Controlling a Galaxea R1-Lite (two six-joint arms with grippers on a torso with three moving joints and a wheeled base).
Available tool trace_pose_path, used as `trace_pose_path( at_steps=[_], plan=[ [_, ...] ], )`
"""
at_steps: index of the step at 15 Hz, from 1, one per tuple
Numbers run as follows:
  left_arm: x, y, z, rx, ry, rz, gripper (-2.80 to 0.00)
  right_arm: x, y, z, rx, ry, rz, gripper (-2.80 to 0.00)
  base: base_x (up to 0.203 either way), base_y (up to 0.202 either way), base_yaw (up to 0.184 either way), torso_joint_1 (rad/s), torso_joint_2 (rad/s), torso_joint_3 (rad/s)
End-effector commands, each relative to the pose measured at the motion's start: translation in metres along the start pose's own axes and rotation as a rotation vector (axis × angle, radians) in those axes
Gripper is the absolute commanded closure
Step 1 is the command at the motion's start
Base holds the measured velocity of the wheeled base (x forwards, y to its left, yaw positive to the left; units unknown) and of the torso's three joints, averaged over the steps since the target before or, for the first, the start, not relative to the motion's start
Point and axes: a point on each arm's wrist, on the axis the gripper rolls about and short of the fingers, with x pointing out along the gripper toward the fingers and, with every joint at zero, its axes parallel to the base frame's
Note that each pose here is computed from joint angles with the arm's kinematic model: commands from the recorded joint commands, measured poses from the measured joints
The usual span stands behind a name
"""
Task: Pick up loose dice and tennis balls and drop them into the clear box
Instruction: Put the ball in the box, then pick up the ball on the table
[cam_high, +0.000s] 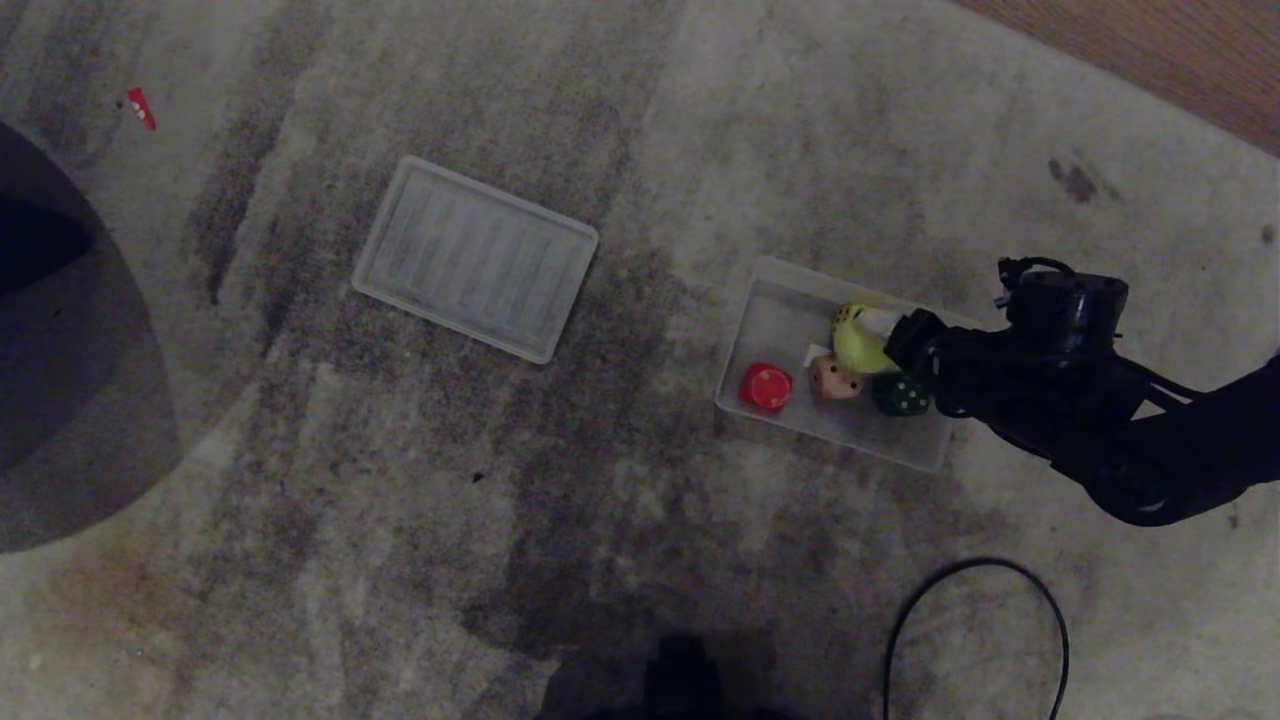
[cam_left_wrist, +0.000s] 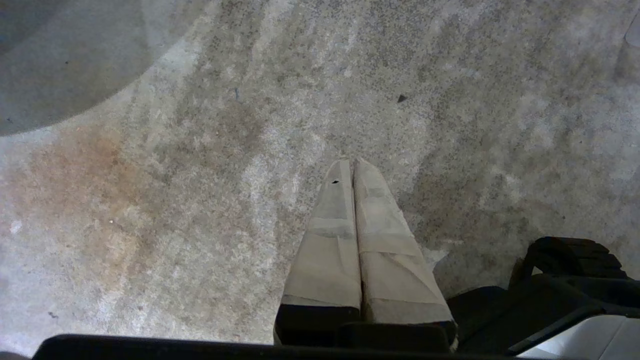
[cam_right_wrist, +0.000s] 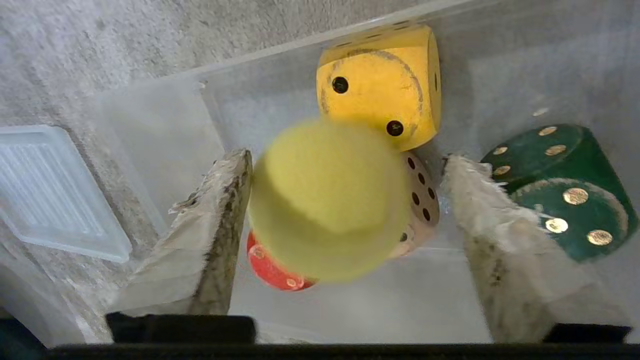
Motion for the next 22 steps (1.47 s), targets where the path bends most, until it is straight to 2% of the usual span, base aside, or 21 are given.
trace_pose_path(
  at_steps=[1,5,8,11,12,15,17,20,22],
  plan=[
    [0.0,0.0,0.0,-0.001,0.003,0.0,0.0,0.001,0.001,0.003,0.011,-0.012,0.009,-2.8,0.0,0.0,0.0,0.0,0.0,0.0],
    [0.0,0.0,0.0,-0.001,0.003,0.0,0.0,-0.004,0.02,0.02,0.099,-0.057,0.074,-2.8,0.0,0.0,0.0,0.0,0.0,0.0],
    [0.0,0.0,0.0,-0.001,0.003,0.0,0.0,-0.029,0.029,0.032,0.096,-0.084,0.098,-2.8,0.0,0.0,0.0,0.0,0.0,0.0],
    [0.0,0.0,0.0,-0.001,0.003,0.002,0.0,-0.076,0.025,0.03,0.067,-0.054,0.092,-2.8,0.0,0.0,0.0,0.0,0.0,0.0],
    [0.0,0.0,0.0,0.001,0.003,0.0,0.0,-0.094,0.021,0.025,0.05,-0.035,0.086,0.0,0.0,0.0,0.0,0.0,0.0,0.0],
    [0.0,0.0,0.0,-0.001,0.003,0.0,0.0,-0.144,0.006,0.006,-0.052,0.045,0.045,0.0,0.0,0.0,0.0,0.0,0.0,0.0],
    [0.0,0.0,0.0,-0.001,0.003,0.002,0.0,-0.176,-0.011,-0.013,-0.142,0.131,-0.034,0.0,0.0,0.0,0.0,0.0,0.0,0.0],
    [0.0,0.0,0.0,-0.001,0.003,0.0,0.0,-0.22,-0.021,-0.02,-0.218,0.147,-0.148,0.0,0.0,0.0,0.0,0.0,0.0,0.0],
    [0.0,0.0,0.0,-0.001,0.003,0.0,0.0,-0.253,-0.025,-0.023,-0.291,0.154,-0.191,0.0,0.0,0.0,0.0,0.0,0.0,0.0]
  ],
)
